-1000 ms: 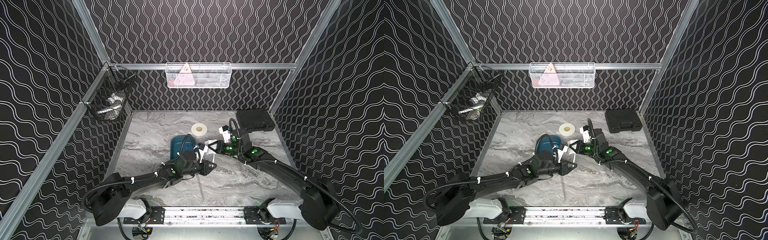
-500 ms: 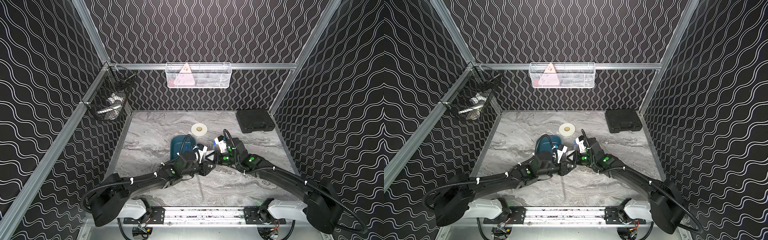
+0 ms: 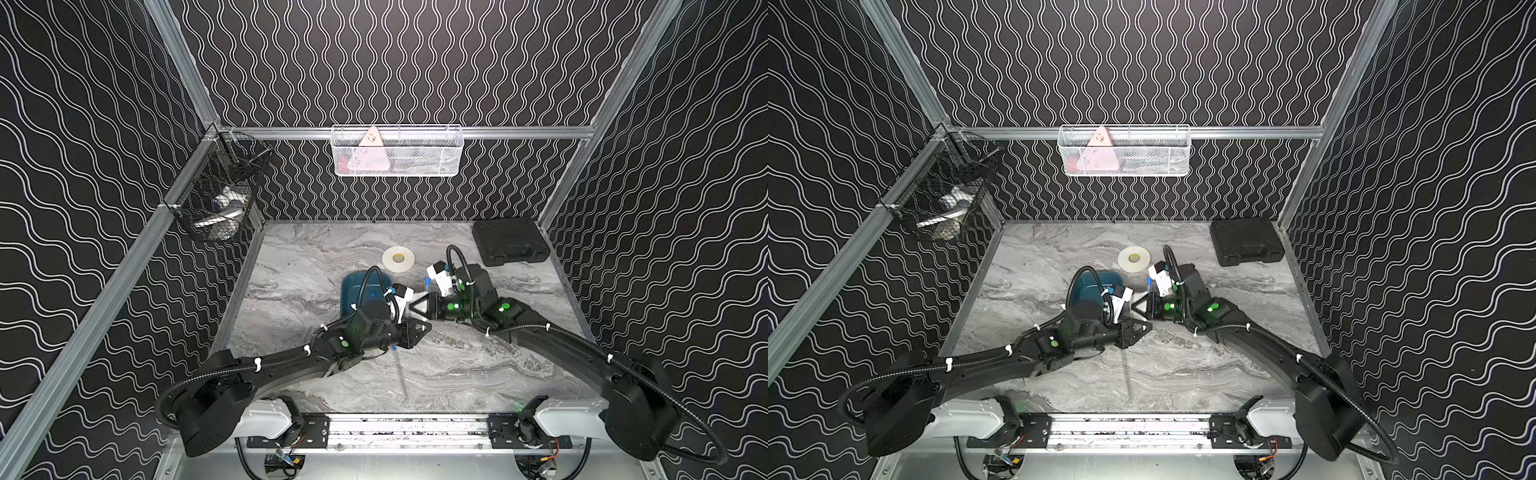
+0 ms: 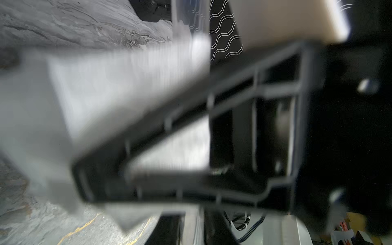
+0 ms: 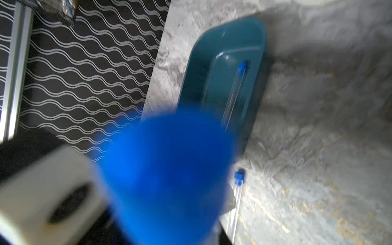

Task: Wipe the exteriors of test tubes
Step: Wipe the dirt from the test tube.

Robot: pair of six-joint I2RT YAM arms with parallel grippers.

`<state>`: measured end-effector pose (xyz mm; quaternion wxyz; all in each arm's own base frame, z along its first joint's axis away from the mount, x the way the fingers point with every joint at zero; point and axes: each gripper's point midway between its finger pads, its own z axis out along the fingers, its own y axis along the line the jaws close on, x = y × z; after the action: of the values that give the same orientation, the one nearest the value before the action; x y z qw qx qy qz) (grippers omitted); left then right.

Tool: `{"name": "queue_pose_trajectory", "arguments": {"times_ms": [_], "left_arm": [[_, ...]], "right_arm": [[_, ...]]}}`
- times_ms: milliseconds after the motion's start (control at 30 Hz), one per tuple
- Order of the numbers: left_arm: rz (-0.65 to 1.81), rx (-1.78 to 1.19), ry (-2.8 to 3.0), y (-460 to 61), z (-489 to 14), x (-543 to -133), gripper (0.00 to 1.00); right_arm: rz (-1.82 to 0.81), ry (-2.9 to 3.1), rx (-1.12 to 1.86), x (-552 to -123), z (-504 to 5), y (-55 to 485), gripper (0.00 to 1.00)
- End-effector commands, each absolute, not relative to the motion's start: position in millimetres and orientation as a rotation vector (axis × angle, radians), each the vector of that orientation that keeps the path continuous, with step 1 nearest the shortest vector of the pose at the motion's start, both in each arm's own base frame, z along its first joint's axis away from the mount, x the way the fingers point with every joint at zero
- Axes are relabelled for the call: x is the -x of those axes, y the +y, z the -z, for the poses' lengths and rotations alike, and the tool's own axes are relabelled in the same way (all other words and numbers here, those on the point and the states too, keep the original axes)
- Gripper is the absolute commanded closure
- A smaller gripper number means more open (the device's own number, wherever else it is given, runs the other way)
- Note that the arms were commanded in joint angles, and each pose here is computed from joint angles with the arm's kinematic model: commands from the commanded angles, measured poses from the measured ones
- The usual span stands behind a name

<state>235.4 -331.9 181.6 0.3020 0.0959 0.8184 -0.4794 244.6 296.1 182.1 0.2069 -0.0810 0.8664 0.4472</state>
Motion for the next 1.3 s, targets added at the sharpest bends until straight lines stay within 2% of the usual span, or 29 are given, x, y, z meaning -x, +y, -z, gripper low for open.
{"name": "queue_pose_trajectory", "arguments": {"times_ms": [0, 200, 333, 433, 533, 800, 900, 1267], "left_arm": [[1.258, -0.251, 2.129, -330.5, -189.9, -239.5, 0.8], [1.288, -0.245, 2.128, -332.5, -186.6, -237.9, 0.79], [1.306, -0.255, 2.112, -333.6, -190.6, -236.5, 0.79], [1.307, -0.274, 2.107, -335.6, -194.4, -236.5, 0.79], [1.311, -0.271, 2.096, -335.7, -197.8, -237.4, 0.79], [1.321, -0.253, 2.074, -335.7, -201.8, -242.9, 0.79], [1.331, -0.249, 2.078, -336.3, -199.1, -243.5, 0.79], [1.37, -0.22, 2.072, -335.0, -196.0, -242.5, 0.78]], "right_arm": [[-1.302, 2.403, 0.183, -232.6, -181.5, 301.0, 0.8], [-1.196, 2.366, 0.229, -255.8, -194.6, 298.3, 0.8], [-1.203, 2.343, 0.217, -291.9, -211.0, 293.1, 0.81], [-1.226, 2.306, 0.217, -302.7, -224.4, 294.2, 0.81], [-1.244, 2.306, 0.213, -297.2, -226.0, 294.0, 0.81], [-1.266, 2.378, 0.147, -248.8, -188.7, 296.2, 0.81], [-1.255, 2.389, 0.14, -243.8, -181.9, 296.3, 0.81], [-1.191, 2.255, 0.151, -311.7, -231.0, 280.9, 0.8]]}}
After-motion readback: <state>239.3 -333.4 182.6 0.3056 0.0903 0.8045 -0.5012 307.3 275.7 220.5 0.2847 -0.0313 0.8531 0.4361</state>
